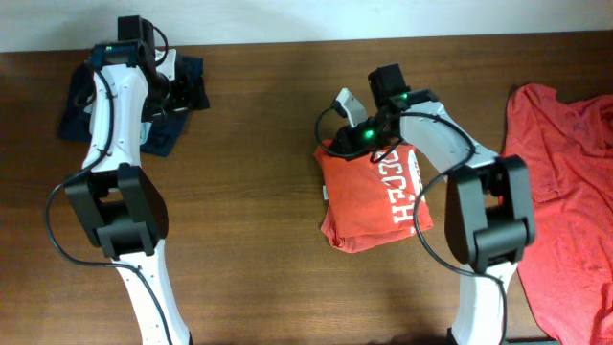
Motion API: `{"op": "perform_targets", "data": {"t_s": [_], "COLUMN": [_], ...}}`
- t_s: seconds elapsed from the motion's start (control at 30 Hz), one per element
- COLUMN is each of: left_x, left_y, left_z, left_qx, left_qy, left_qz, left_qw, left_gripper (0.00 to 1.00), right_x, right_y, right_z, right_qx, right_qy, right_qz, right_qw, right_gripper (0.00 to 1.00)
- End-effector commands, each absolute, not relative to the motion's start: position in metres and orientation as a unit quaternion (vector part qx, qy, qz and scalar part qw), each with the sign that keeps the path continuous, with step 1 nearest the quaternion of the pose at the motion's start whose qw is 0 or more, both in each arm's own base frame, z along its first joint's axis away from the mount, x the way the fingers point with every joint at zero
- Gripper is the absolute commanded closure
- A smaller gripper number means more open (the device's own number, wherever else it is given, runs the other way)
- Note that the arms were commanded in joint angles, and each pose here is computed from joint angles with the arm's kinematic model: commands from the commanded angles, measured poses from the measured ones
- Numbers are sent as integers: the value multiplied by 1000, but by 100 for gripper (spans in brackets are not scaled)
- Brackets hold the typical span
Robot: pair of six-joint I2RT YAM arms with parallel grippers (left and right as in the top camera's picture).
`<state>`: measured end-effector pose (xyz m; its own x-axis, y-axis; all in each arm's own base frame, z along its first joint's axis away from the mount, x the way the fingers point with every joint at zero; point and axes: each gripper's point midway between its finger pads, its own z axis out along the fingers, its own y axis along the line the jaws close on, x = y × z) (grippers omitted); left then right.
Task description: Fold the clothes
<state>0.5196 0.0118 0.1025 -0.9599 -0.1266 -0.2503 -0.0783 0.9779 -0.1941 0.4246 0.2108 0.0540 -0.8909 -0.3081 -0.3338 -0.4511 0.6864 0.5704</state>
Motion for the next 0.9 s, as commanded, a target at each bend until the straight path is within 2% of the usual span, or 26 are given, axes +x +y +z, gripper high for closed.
{"op": "perform_targets", "data": {"t_s": [0.0,0.1,0.23,0.43,0.6,0.7,0.77,0.8,0.87], "left_x": [523,523,523,523,523,523,523,523,523], "left_y": [14,14,14,14,14,14,14,14,14], "left_z": [113,113,113,113,113,113,113,113,113], "left_qx": [-44,-44,-44,-44,-44,-44,-44,-44,-44], "left_qy": [984,984,984,984,984,984,984,984,984], "left_qz": [-88,-88,-88,-88,-88,-88,-88,-88,-88], "left_qw": [146,146,146,146,146,146,146,146,146], "left_gripper": [1,1,1,1,1,1,1,1,1], "right_x": [423,424,436,467,486,490,490,490,489], "right_y": [207,209,221,233,191,149,112,91,56], "right_z": [22,4,11,92,153,174,178,178,174], "right_qx": [-180,-175,-186,-211,-177,-134,-94,-71,-35], "right_qy": [925,927,910,864,879,899,916,924,935], "right_qz": [326,326,357,426,398,370,343,328,307], "right_qw": [75,65,95,166,192,192,185,181,175], "right_gripper": [95,95,95,91,88,70,51,32,1]}}
